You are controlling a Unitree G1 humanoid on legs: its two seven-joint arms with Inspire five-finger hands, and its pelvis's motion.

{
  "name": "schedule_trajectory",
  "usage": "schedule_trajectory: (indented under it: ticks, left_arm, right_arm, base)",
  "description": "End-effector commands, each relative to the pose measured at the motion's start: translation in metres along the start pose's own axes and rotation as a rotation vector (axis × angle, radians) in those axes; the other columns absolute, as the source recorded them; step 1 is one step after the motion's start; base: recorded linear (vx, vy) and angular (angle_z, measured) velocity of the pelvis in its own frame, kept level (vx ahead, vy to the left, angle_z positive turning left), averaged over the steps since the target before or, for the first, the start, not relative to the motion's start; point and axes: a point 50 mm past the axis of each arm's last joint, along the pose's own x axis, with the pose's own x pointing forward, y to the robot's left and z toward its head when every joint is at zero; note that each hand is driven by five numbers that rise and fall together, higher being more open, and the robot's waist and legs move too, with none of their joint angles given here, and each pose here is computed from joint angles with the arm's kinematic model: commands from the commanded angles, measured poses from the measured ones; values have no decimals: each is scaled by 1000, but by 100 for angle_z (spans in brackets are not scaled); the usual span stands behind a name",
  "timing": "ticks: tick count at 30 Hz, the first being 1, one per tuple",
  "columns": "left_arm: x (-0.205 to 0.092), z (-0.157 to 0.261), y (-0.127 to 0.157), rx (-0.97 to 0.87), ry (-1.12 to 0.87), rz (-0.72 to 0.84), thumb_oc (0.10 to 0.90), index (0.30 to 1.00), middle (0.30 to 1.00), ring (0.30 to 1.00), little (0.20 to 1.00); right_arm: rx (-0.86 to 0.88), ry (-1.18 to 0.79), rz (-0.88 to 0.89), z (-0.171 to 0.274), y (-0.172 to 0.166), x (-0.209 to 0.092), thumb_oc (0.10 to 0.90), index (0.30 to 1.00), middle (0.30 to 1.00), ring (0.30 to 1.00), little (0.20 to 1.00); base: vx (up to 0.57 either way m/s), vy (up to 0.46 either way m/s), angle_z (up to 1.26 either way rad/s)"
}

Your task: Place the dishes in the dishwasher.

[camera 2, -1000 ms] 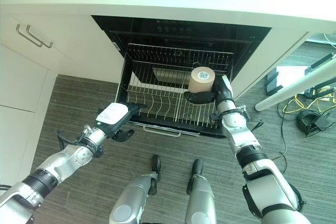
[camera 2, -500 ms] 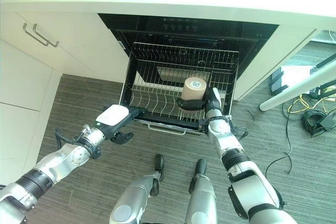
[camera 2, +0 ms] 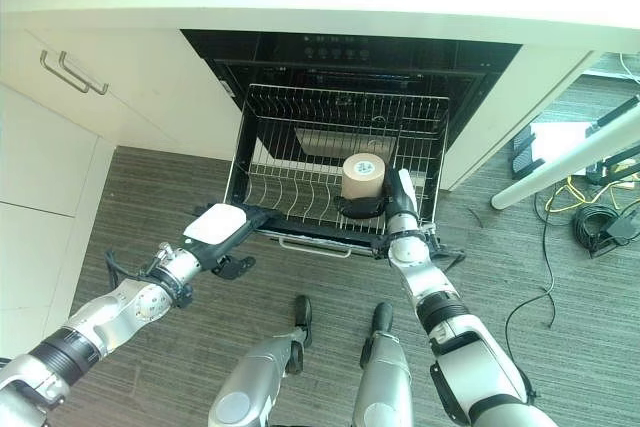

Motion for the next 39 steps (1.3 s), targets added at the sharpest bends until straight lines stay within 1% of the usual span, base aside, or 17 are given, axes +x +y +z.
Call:
schedule_trajectory:
  ticks: [1, 8, 11, 17, 20, 21, 23, 24, 25, 27, 29, 32, 39]
  left_arm:
    - [9, 23, 24, -8, -100, 164, 800, 900, 900, 900, 900]
    - [8, 21, 22, -3, -87, 166, 800, 900, 900, 900, 900]
    - [7, 21, 21, -1, -86, 163, 800, 900, 900, 900, 900]
    - [6, 21, 18, -4, -81, 156, 800, 900, 900, 900, 900]
    - [5, 21, 16, -9, -79, 153, 800, 900, 900, 900, 900]
    - [4, 22, 13, -14, -75, 151, 800, 900, 900, 900, 900]
    - [1, 23, 9, -20, -69, 152, 800, 900, 900, 900, 900]
    - [0, 23, 6, -24, -62, 155, 800, 900, 900, 900, 900]
    - [-1, 23, 2, -29, -53, 159, 800, 900, 900, 900, 900]
    - [-3, 22, 1, -33, -44, 160, 800, 900, 900, 900, 900]
    - [-8, 22, -3, -36, -30, 158, 800, 900, 900, 900, 900]
    - [-14, 21, -10, -37, -9, 156, 800, 900, 900, 900, 900]
    - [-16, 20, -11, -40, 3, 162, 800, 900, 900, 900, 900]
  right_arm:
    - [-90, -200, -184, 37, -42, 7, 800, 900, 900, 900, 900]
    - [-103, -181, -251, 30, -48, 2, 800, 900, 900, 900, 900]
    - [-48, -144, -264, 24, -49, 0, 800, 900, 900, 900, 900]
    - [1, -118, -271, 16, -46, -4, 800, 900, 900, 900, 900]
    - [69, -111, -295, 14, -45, -7, 800, 900, 900, 900, 900]
    - [140, -111, -308, 12, -44, -10, 800, 900, 900, 900, 900]
    - [205, -117, -293, 11, -40, -14, 800, 900, 900, 900, 900]
    - [231, -152, -284, 14, -37, -18, 800, 900, 900, 900, 900]
    - [238, -193, -280, 18, -34, -22, 800, 900, 900, 900, 900]
    - [184, -235, -267, 23, -30, -29, 800, 900, 900, 900, 900]
    - [210, -224, -280, 18, -31, -39, 800, 900, 900, 900, 900]
    - [228, -247, -245, 9, -34, -58, 800, 900, 900, 900, 900]
    - [254, -294, -236, 14, -34, -66, 800, 900, 900, 900, 900]
  base:
    - [7, -12, -5]
    - [0, -7, -6]
    - [0, 0, 0]
    - [0, 0, 0]
    - [2, 14, -2]
    - [15, 25, -3]
    - [24, 38, -8]
    - [28, 53, -11]
    - [22, 54, -8]
    - [16, 46, -5]
    - [13, 27, -10]
    - [3, 4, -10]
    - [1, 0, -1]
